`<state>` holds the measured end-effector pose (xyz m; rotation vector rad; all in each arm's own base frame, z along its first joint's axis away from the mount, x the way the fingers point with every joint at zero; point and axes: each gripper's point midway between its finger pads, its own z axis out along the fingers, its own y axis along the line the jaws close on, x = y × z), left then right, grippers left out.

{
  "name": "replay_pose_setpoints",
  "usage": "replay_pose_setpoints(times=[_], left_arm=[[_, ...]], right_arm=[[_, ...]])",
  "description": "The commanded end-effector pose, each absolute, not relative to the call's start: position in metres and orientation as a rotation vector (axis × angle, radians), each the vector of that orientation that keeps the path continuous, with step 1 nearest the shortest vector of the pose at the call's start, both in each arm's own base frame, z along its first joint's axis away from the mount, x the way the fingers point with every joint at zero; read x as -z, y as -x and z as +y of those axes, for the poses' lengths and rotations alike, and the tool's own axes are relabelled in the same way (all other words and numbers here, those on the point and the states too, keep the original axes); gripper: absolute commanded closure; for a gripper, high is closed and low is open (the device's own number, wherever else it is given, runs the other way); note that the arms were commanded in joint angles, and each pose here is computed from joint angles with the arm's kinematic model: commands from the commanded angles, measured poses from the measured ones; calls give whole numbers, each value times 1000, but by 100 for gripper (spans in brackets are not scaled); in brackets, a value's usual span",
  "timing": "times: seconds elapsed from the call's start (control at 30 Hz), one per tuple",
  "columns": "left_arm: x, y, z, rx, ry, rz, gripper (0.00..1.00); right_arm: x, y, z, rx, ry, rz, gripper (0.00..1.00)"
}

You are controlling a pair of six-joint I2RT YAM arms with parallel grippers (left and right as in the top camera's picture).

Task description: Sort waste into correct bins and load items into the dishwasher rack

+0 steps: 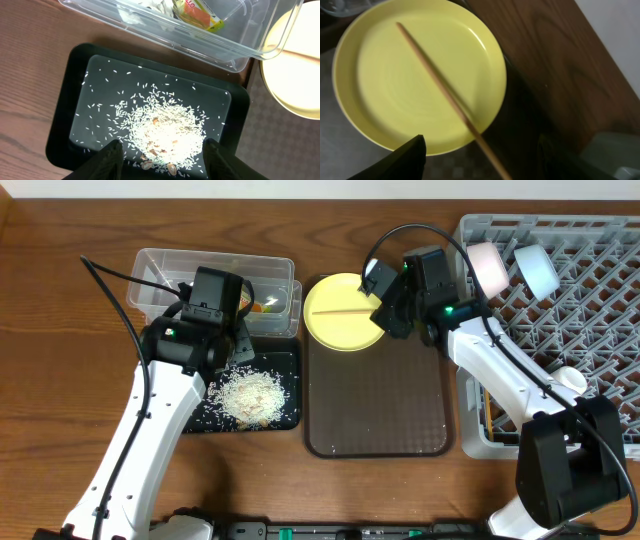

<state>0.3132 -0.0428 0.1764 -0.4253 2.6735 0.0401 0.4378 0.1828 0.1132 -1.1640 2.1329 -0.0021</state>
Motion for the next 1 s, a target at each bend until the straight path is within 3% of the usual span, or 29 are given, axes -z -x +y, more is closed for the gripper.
replay_pose_setpoints(times=[0.0, 0.33, 0.97], left_arm=[[-179, -314, -41, -46, 438, 2664, 45], [-179, -314, -41, -46, 438, 2663, 46], [-177, -314, -41, -49, 438, 2669, 45]], right_arm=[[-105, -445, 166, 123, 1216, 2132, 31], [-61, -413, 118, 153, 1568, 2211, 30], [-41, -414, 130, 33, 1616, 2171, 32]])
